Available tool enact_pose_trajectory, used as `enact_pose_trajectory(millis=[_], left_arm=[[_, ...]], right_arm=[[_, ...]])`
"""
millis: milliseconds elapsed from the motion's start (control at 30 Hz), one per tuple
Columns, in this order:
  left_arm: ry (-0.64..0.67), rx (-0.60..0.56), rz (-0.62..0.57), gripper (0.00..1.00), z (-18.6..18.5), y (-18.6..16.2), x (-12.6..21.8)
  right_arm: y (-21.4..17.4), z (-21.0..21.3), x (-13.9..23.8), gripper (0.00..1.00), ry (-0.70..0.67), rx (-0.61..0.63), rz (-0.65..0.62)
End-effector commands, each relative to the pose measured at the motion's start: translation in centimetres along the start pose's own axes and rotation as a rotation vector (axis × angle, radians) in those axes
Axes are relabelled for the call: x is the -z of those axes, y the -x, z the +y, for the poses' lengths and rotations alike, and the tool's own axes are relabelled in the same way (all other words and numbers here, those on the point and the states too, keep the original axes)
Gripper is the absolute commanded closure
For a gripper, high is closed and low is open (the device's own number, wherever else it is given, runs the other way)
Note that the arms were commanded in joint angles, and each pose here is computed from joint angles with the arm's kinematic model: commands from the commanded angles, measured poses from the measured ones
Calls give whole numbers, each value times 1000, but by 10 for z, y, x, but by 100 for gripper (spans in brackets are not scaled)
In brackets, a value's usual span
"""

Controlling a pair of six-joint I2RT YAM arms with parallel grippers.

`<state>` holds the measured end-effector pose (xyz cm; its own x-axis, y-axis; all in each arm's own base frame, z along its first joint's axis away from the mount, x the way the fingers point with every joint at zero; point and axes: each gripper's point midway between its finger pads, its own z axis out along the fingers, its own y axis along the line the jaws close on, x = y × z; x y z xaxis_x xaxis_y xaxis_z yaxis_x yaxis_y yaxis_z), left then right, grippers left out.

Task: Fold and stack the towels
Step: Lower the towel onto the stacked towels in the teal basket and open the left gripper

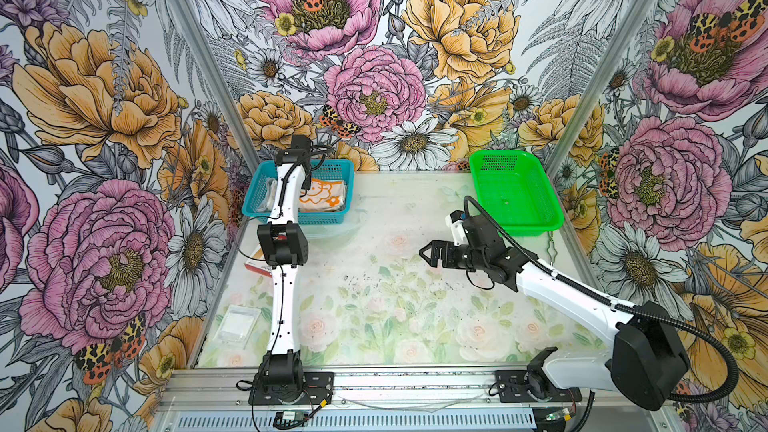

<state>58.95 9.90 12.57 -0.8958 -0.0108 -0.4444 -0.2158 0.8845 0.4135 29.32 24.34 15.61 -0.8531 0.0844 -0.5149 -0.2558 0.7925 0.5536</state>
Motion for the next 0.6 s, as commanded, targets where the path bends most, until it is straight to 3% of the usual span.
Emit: enact_pose_trajectory(millis=[0,433,500,567], left_arm=[[7,56,-42,100,20,11,18],[-3,92,-22,100,31,6,-4],[-3,88,-12,86,30,3,-10],[-16,93,-15,64,29,4,-12]], right_arm=[[8,9,1,1,12,13,-17],[8,10,-8,1,12,13,6],[8,11,-10,1,18,17,14],[7,13,-10,0,24,18,17]])
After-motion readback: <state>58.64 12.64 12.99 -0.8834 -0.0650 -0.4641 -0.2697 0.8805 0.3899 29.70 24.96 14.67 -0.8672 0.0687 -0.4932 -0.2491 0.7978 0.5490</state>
